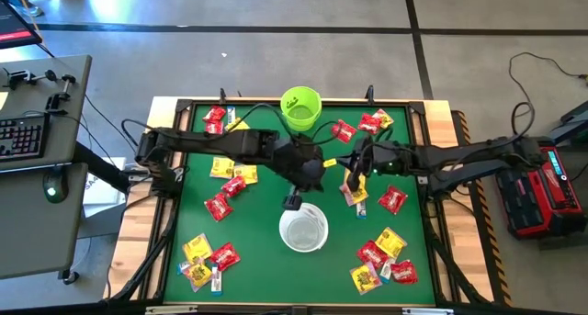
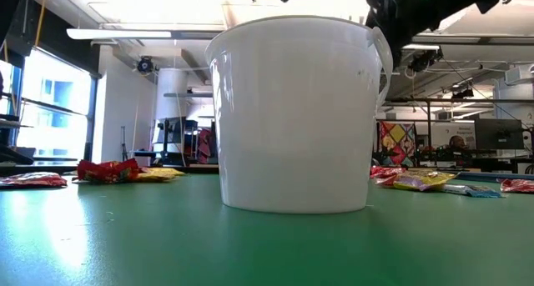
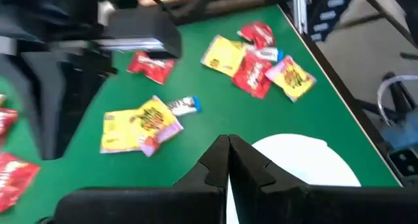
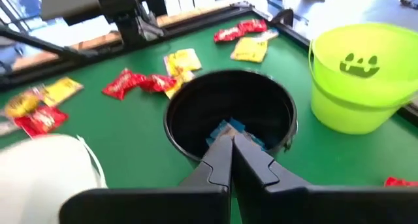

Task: Sort candy by brand, put in halloween buckets
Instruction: Put the white chocolate into the black bucket

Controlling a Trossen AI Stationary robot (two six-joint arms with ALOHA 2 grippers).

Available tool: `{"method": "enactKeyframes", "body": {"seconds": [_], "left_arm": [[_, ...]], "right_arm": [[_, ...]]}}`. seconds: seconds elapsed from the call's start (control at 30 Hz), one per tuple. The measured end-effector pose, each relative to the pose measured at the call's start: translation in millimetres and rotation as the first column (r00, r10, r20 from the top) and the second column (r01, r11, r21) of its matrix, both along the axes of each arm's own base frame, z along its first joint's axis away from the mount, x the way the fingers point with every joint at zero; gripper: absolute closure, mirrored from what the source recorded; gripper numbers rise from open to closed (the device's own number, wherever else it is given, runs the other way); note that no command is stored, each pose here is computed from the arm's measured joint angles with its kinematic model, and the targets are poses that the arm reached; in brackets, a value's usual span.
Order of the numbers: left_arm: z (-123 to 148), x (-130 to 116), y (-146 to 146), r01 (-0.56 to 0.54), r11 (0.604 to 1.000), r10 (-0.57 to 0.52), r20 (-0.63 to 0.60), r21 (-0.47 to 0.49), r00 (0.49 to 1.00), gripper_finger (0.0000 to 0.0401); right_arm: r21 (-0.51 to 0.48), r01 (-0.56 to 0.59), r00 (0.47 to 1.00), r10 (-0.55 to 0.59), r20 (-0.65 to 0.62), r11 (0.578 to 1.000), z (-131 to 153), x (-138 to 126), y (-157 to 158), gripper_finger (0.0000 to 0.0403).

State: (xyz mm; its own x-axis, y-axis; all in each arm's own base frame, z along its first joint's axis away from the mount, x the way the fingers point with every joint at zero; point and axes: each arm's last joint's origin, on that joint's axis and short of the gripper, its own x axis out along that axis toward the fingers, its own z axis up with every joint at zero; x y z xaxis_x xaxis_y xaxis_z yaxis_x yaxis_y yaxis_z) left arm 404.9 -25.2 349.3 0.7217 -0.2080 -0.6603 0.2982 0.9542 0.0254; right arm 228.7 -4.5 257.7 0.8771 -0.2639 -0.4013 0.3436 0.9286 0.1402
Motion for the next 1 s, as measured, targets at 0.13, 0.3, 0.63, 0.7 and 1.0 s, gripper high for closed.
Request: {"method": "enactKeyframes", "body": {"seconds": [0.13,0.3,0.63,0.7,1.0], "left_arm": [[13,-10,5,-0.032,0.999,0.032,0.025,0.026,0.999,0.0401],[4,-25,12,-0.078,0.997,0.079,0.094,-0.013,0.992,0.0401],[5,-100,32,-0.245,0.969,0.241,0.176,0.003,0.954,0.0401],[10,-116,40,-0.332,0.943,0.327,0.171,-0.001,0.929,0.0401],[7,-163,85,-0.769,0.637,0.769,-0.029,-0.045,0.639,0.0401]], "right_arm": [[0.012,0.007,1.0,-0.007,0.01,1.0,7,0,0,0.0403],[0.007,0.046,0.999,-0.046,0.011,0.999,7,-1,5,0.0403],[0.057,0.111,0.994,-0.11,-0.021,0.992,3,-4,6,0.0403],[0.069,0.127,0.992,-0.125,-0.035,0.989,1,-4,6,0.0403],[0.126,0.188,0.982,-0.184,-0.044,0.974,-1,-6,3,0.0402]]}}
